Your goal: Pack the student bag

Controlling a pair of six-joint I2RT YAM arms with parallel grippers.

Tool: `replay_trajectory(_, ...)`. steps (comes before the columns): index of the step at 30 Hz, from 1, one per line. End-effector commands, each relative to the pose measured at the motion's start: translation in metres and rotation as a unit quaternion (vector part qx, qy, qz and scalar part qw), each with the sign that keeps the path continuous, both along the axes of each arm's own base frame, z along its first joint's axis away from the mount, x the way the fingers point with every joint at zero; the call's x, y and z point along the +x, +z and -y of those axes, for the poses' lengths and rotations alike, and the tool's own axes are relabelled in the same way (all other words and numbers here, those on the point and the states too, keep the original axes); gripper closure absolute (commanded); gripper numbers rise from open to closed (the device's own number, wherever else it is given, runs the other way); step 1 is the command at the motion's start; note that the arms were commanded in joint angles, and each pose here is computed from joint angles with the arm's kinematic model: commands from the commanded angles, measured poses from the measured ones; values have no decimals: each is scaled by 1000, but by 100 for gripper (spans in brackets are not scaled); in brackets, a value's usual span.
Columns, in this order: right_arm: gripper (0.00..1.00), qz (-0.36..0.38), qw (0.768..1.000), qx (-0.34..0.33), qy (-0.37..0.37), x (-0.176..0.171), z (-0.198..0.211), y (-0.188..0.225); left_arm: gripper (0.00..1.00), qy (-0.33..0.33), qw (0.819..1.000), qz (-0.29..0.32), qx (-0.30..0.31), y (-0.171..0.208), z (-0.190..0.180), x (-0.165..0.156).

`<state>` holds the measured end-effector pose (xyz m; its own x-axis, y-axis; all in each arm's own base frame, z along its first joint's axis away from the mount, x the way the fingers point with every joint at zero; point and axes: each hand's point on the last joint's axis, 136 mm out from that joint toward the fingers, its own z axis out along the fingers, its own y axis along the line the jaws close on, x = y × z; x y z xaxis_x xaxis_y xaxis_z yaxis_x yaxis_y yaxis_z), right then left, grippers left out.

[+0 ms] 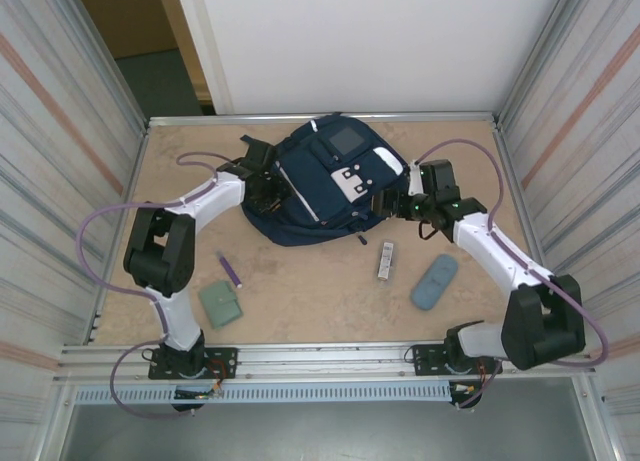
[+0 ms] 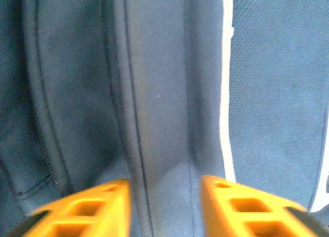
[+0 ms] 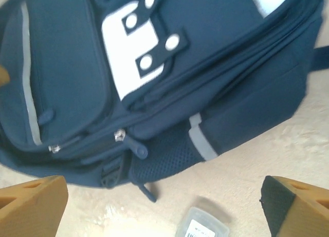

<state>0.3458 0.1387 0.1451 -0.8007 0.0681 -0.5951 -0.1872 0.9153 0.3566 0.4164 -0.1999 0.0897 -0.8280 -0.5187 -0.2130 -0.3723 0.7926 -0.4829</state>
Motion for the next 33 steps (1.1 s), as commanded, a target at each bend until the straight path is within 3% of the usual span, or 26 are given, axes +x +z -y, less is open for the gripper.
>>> replay_trajectory(1, 8, -43, 997, 13, 69, -4, -22, -12, 92, -10, 999, 30, -1, 7, -1, 24)
replay_trajectory(3, 12, -71, 993, 11, 92, -2, -32, -19, 100, -18, 999, 41, -11, 19, -2, 29)
replay_trajectory(10, 20, -103, 981, -35, 161, 14, -57, -36, 100, -26, 996, 70, -42, 61, 1, 19)
replay_trajectory(16, 39, -150, 961, -35, 230, 18, -80, -46, 100, -43, 991, 92, -92, 96, 17, 11)
replay_trajectory(22, 39, -192, 953, -65, 223, 8, -64, -77, 100, -59, 986, 108, -115, 121, 26, 14)
replay_trajectory(29, 71, -207, 947, -21, 245, 1, -80, -71, 100, -63, 985, 97, -127, 113, 31, 14)
replay_trajectory(33, 77, -217, 942, -20, 254, -8, -84, -70, 100, -63, 985, 92, -129, 105, 32, 15)
